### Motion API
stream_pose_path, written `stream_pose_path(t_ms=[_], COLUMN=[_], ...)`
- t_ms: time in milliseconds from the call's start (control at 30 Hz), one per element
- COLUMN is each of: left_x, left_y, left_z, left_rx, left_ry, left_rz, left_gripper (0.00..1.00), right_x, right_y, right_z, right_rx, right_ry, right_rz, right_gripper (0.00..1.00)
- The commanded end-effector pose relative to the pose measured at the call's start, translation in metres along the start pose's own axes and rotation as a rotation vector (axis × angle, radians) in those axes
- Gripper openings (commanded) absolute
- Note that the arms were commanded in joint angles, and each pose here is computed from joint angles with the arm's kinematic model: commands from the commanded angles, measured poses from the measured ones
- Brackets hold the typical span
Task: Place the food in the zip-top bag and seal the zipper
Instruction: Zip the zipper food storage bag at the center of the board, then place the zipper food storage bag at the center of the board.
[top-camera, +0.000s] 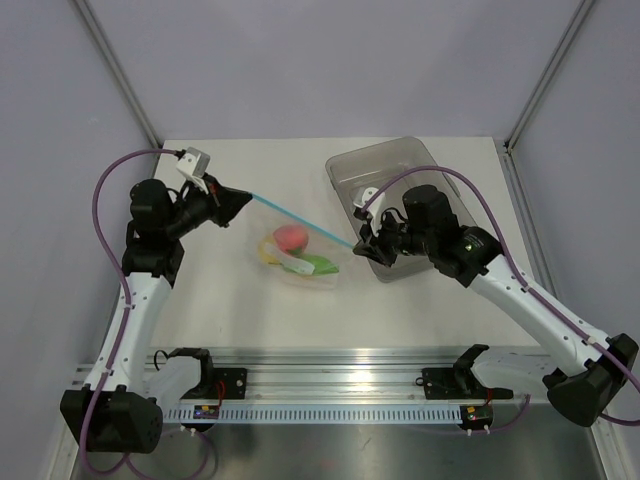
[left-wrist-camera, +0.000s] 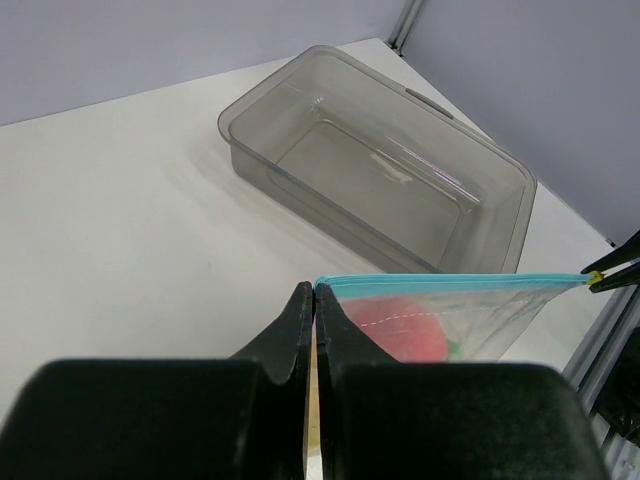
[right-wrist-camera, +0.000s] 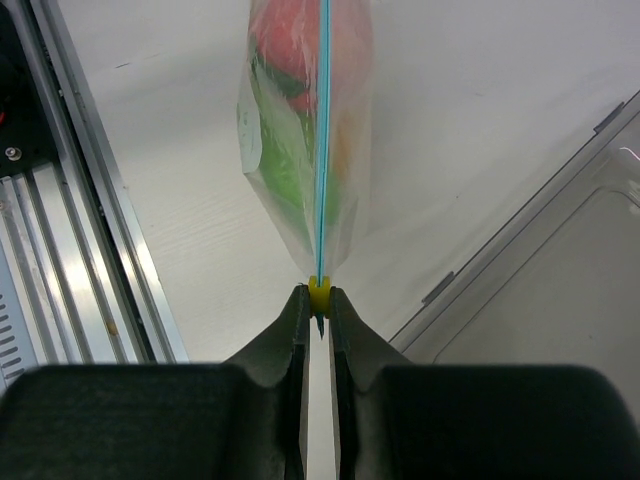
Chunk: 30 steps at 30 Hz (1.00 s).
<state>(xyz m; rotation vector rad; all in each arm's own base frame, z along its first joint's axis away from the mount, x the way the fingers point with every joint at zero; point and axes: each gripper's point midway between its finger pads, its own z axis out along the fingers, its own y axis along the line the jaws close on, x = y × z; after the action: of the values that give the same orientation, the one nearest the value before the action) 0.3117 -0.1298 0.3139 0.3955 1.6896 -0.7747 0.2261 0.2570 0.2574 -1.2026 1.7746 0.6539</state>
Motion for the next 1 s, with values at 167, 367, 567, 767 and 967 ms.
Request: stream_pose_path(t_ms=[167, 367, 567, 767, 967], left_x=[-0.040, -0.042, -0.046, -0.066, -0.092], left_y=[0.029, 0.031, 0.023, 0.028, 0.045], left_z=[-0.010, -0.010, -0.007, 0.008, 0.020], left_rx=[-0.134, -0.131, -0.081, -0.047, -0.090], left_ry=[-0.136, -0.143, -0.151, -0.152, -0.170], left_rz=[0.088, 0.080, 0.066, 0.061, 0.087], left_gripper=[0.00, 0.00, 0.00, 0.00, 0.00], right_x=[0.030, 0.029, 0.000, -0.076, -0.126], right_y=[-0.013, -0.012, -0.026, -0.084, -0.126], right_z=[-0.007, -0.014, -0.007, 0.022, 0.059], right_rx=[0.089, 0.103, 0.132, 0.277, 0.344], right_ry=[0.108, 0.080, 0.006, -0.121, -0.194], right_rz=[0.041, 0.046, 0.005, -0.109, -0.175], right_gripper=[0.00, 0.00, 0.01, 0.02, 0.01])
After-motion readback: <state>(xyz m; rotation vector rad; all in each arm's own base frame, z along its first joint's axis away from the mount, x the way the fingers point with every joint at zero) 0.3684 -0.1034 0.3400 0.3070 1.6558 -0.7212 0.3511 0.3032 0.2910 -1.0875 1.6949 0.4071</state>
